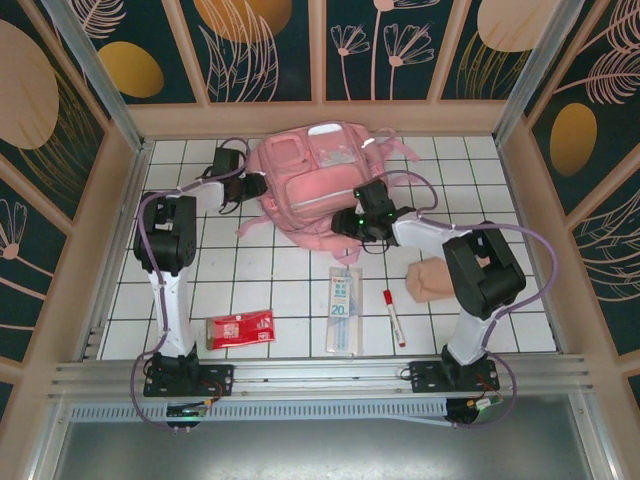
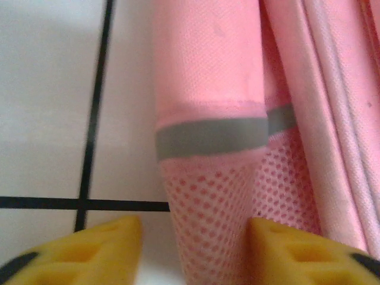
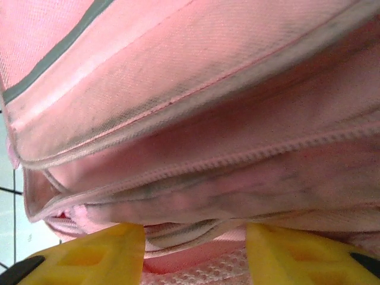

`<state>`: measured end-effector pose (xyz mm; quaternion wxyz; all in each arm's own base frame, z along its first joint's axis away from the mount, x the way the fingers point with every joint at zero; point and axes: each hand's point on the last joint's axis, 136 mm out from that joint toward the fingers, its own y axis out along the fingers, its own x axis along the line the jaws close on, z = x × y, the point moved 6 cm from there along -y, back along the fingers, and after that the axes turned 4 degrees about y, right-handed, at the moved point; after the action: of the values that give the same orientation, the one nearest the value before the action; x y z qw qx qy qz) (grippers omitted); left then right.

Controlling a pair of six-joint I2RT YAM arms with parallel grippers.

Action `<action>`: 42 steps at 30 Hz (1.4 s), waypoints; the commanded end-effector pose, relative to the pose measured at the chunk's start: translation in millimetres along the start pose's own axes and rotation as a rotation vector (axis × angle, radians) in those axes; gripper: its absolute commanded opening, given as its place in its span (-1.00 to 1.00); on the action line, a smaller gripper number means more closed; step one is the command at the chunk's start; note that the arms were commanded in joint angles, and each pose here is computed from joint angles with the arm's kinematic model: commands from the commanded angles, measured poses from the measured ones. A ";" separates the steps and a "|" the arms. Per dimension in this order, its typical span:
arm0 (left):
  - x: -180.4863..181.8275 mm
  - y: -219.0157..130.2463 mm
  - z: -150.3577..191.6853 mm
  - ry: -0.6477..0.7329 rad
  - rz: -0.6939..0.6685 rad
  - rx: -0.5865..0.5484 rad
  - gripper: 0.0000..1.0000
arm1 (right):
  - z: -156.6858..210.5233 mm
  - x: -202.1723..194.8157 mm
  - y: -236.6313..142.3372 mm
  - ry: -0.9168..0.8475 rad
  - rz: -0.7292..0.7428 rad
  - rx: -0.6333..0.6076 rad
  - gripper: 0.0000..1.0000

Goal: Pack the student bag

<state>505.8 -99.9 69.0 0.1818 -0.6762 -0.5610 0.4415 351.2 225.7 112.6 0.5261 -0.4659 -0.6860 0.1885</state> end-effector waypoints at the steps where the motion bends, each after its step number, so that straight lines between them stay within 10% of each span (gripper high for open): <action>1: -2.2 -1.9 35.4 0.035 0.030 0.093 -0.51 | -24.7 -25.0 3.3 -0.020 0.051 -0.044 -0.10; 5: -7.7 -21.8 52.5 0.062 0.023 0.143 -1.00 | -46.5 -34.3 1.8 -0.090 0.019 -0.066 -0.17; 19: -81.0 -106.2 76.7 -0.151 0.227 0.198 -1.00 | -105.4 -46.6 -9.7 -0.045 -0.034 -0.197 0.03; 28: -85.0 -109.4 77.6 -0.262 0.211 0.270 -1.00 | -6.2 -10.6 -75.3 -0.149 0.050 -0.153 0.05; 33: -86.0 -103.1 87.3 -0.318 0.236 0.336 -1.00 | 56.0 75.5 -45.5 -0.250 -0.134 -0.011 0.00; 42: -91.6 -113.9 88.1 -0.362 0.279 0.346 -1.00 | 50.9 127.2 34.7 -0.263 -0.138 -0.062 -0.02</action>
<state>375.1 -161.4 122.5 0.1441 -0.6034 -0.4410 0.6486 300.3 348.4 129.4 0.4358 -0.3789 -0.7830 0.2313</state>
